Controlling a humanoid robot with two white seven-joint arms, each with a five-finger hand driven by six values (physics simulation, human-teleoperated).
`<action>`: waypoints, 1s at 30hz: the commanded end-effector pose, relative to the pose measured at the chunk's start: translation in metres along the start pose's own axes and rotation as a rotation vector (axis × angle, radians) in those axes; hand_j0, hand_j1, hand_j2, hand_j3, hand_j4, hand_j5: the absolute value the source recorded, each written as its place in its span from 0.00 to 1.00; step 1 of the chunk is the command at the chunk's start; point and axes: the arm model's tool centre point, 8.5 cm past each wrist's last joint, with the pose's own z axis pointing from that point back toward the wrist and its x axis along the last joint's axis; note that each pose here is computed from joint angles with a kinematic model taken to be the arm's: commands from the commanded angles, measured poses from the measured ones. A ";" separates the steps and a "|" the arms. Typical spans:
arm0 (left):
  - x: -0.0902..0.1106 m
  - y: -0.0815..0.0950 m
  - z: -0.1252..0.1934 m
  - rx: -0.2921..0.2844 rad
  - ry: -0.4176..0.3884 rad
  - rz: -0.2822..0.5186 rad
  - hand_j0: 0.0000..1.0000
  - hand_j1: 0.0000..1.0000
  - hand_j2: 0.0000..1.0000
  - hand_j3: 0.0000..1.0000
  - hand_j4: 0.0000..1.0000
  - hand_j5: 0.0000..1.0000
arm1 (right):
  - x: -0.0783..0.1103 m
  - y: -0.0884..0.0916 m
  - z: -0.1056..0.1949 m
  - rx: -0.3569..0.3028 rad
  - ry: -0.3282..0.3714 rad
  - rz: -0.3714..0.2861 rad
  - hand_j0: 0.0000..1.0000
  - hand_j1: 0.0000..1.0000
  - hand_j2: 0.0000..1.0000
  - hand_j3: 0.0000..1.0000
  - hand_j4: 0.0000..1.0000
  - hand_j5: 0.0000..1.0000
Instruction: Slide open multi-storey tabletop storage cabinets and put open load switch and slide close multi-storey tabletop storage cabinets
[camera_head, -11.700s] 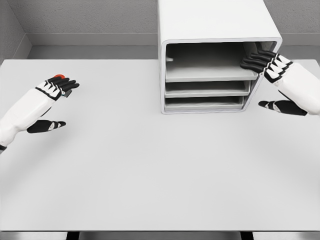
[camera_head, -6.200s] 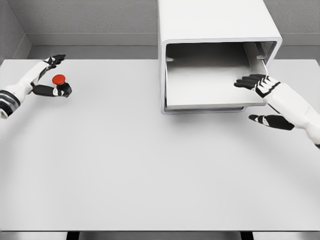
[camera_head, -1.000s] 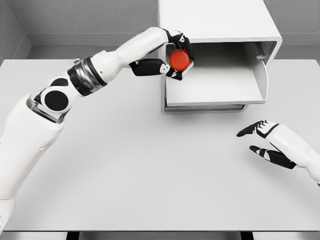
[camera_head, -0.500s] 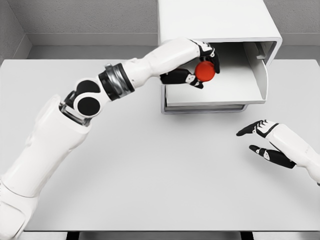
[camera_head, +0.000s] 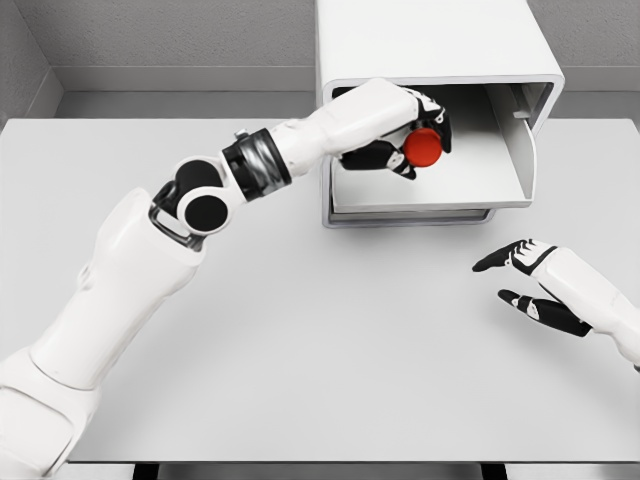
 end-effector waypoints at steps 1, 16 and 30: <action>-0.004 -0.008 -0.004 -0.036 0.026 -0.018 0.39 0.39 0.39 0.39 0.39 0.39 | 0.000 -0.001 0.000 -0.004 -0.001 -0.006 0.66 0.66 0.66 0.66 0.66 0.66; -0.001 -0.011 -0.010 -0.036 0.024 -0.023 0.66 0.66 0.66 0.66 0.66 0.66 | 0.000 -0.001 0.000 -0.004 -0.001 -0.006 0.66 0.66 0.66 0.66 0.66 0.66; 0.000 -0.016 -0.011 -0.045 0.020 -0.019 0.76 0.76 0.76 0.76 0.76 0.76 | 0.000 -0.001 0.000 -0.005 -0.001 -0.005 0.66 0.66 0.66 0.66 0.66 0.66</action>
